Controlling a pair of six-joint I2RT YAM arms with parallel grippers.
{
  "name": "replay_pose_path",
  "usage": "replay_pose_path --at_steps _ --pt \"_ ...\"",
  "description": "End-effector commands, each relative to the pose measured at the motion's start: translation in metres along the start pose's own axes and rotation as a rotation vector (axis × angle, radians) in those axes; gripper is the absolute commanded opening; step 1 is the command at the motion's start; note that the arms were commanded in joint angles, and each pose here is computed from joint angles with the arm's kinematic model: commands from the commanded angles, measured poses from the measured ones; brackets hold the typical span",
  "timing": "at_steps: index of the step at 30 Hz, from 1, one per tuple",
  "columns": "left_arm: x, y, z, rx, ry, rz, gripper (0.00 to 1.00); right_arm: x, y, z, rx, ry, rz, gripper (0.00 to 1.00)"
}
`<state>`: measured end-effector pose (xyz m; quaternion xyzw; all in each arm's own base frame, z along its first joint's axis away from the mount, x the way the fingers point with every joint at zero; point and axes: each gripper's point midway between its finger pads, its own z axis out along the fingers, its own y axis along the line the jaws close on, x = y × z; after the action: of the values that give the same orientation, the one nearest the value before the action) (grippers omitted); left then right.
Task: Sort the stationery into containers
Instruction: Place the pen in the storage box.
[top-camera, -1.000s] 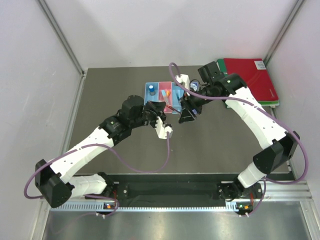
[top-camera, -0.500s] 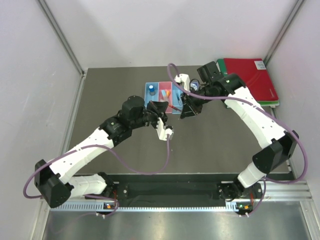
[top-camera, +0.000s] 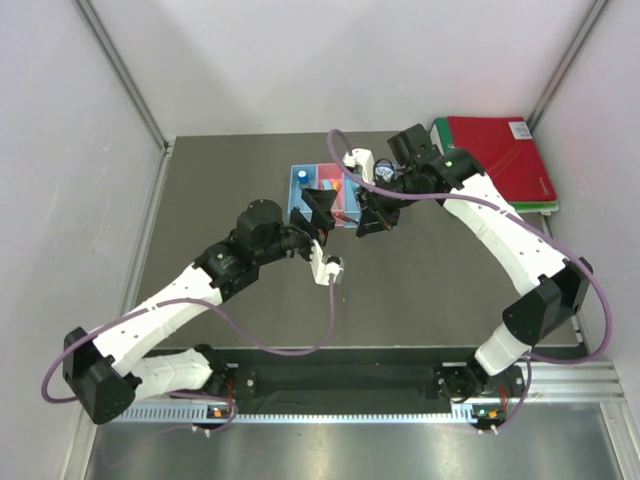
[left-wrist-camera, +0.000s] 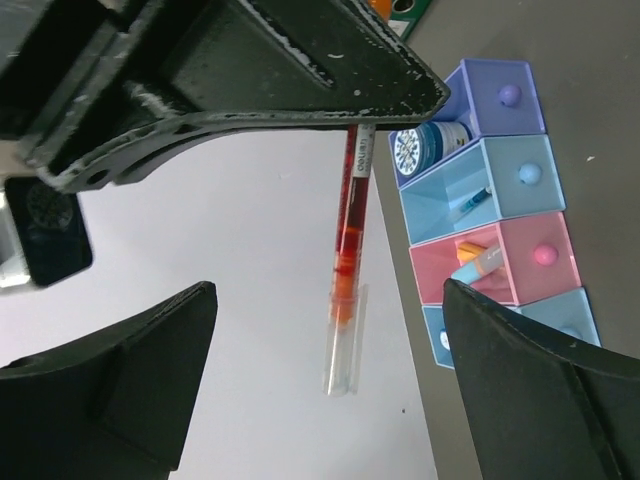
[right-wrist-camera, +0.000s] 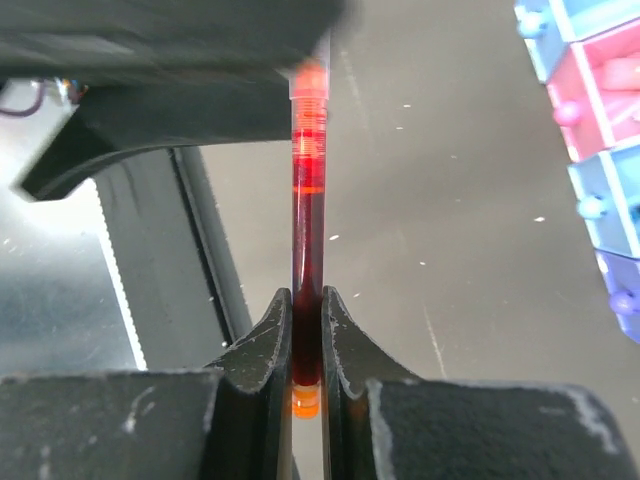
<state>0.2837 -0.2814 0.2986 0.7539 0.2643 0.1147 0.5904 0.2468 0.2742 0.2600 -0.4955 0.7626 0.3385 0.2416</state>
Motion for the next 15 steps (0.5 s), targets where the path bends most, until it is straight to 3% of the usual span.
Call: replay_pose_path --at_steps 1,7,15 --pt "-0.004 0.028 -0.020 -0.121 0.013 -0.025 0.99 -0.011 -0.017 -0.001 0.109 -0.030 -0.032 0.00" --pt "-0.002 0.019 -0.058 -0.136 0.073 -0.053 0.99 -0.020 -0.078 -0.002 0.361 -0.044 0.042 0.00" --pt "0.015 -0.008 -0.093 -0.115 0.206 -0.113 0.99 -0.034 -0.152 0.017 0.487 -0.100 0.243 0.00"
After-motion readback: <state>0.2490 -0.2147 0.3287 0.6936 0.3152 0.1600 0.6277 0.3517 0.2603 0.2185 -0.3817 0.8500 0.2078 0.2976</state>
